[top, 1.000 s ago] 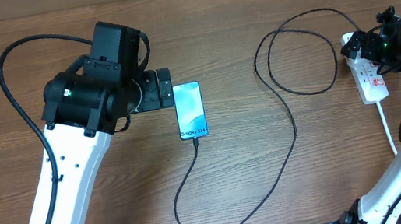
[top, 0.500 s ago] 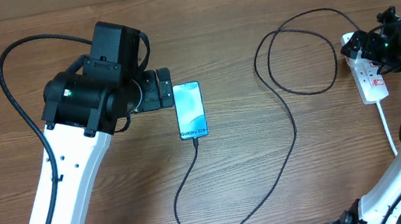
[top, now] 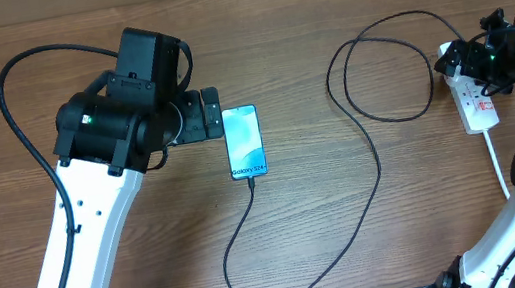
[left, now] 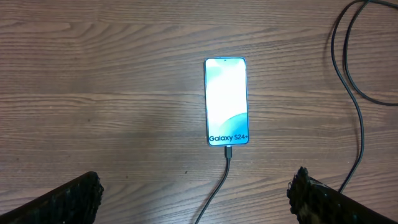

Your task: Plug charger to phone and switch on socket

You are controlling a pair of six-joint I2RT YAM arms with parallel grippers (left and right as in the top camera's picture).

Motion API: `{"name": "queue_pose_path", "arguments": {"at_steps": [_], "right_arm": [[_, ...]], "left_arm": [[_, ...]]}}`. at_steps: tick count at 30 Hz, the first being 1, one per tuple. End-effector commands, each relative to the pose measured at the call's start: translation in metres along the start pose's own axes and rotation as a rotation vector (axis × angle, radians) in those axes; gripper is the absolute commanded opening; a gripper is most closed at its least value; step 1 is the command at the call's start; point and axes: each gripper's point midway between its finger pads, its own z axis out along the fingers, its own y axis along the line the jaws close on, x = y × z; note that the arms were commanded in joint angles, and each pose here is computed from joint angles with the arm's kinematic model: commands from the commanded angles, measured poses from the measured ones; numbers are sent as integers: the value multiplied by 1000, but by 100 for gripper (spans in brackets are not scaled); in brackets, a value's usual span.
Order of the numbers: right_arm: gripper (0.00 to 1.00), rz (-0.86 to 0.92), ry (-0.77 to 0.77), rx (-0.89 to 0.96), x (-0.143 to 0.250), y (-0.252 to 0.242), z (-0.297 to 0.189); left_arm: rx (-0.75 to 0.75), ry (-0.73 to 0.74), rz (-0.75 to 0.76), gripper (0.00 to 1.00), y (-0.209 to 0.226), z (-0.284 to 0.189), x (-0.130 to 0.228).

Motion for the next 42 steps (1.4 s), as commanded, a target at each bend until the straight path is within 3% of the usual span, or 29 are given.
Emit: {"name": "queue_pose_path", "arguments": {"at_steps": [1, 12, 18, 23, 32, 42], "right_arm": [[98, 34, 128, -118, 39, 31, 28], [100, 96, 96, -11, 29, 24, -4], [100, 121, -23, 82, 14, 30, -72], [100, 205, -167, 186, 24, 40, -155], [100, 128, -380, 120, 61, 85, -260], [100, 126, -387, 119, 74, 87, -271]], "left_arm": [[-11, -5, 18, 99, 1, 1, -2], [-11, -5, 18, 100, 1, 1, -2], [-10, -5, 18, 99, 1, 1, -2], [-10, -5, 18, 99, 1, 1, -2], [-11, -5, 18, 99, 1, 1, -2], [-10, -5, 18, 100, 1, 1, -2]]}}
